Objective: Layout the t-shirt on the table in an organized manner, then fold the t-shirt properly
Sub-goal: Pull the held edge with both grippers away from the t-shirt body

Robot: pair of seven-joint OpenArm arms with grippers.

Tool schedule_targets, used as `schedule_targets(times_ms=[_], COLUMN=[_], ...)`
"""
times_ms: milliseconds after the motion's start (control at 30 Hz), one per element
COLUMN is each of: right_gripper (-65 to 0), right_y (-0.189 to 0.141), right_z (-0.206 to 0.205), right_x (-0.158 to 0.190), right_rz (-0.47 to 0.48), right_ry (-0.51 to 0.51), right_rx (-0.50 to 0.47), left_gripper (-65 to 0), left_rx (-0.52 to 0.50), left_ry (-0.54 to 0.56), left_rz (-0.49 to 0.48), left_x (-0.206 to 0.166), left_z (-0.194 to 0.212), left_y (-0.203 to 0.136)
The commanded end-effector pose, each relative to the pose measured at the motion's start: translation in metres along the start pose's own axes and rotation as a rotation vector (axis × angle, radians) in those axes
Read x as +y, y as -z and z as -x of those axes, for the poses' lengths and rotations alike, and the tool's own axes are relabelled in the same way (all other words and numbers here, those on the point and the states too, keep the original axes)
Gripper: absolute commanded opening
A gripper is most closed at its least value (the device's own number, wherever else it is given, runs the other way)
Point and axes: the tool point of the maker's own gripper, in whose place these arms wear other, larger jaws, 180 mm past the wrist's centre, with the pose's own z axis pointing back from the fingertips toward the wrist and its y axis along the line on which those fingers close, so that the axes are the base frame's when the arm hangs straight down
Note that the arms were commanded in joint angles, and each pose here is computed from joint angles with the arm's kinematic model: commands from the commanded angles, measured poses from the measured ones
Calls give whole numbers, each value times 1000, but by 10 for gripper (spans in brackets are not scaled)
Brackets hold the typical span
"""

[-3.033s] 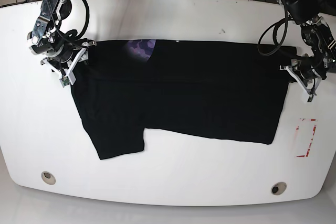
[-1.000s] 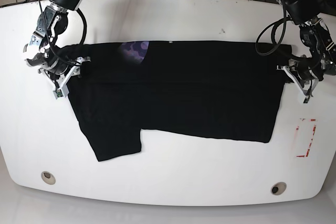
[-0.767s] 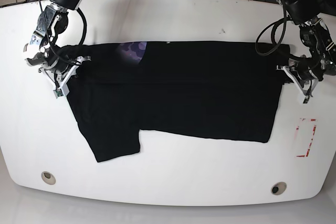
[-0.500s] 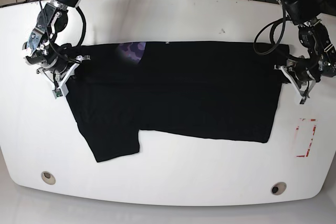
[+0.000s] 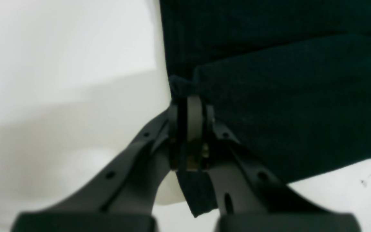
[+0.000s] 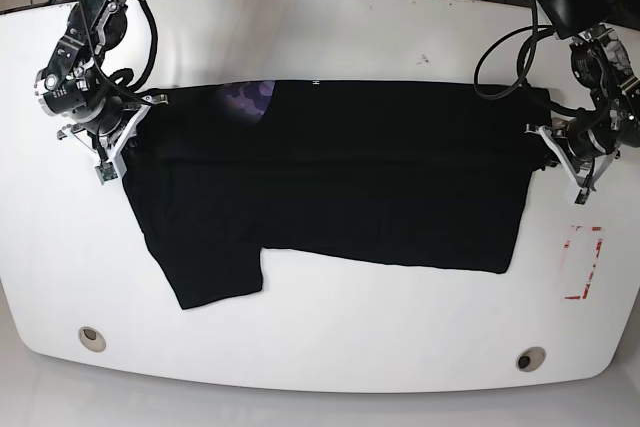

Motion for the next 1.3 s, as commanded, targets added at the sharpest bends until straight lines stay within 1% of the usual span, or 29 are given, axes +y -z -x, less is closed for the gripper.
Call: schedule_targets(times_ms=[0,133,333,567,800,967,1100,1267], right_gripper=[-636,-636,-636,-636,-636,-636,-636,-636], right_y=[-9,-16,-22,-23,-23,-24,-25,-26], right_z=[-8,-9,1,18,35,43,51,59], right_x=[-4,-2,5,10,14,16,18,20], right_rz=[24,35,36,26,15,11,7,1], right_ry=[-21,-41,-47,-49,-48,-46,-48,-47], right_rx=[-33,-45,-31,8,47,65,82,103], left_gripper=[-650,-650,-650,-650,-650,-650,-650,-650], left_rx=[-40,-37,-44,-21,-14,14,29,32], left_ry=[24,32,46,61,62,63,76,75], left_rz=[-25,-38,-55,-83,-86,-82,-102,-103], left_x=[7,9,11,23,25,23,32,33], left_z=[-17,-18,-21,-15,-12,-1,1,3], left_y=[-10,-15,-19,-26,-27,-25,-30,-30])
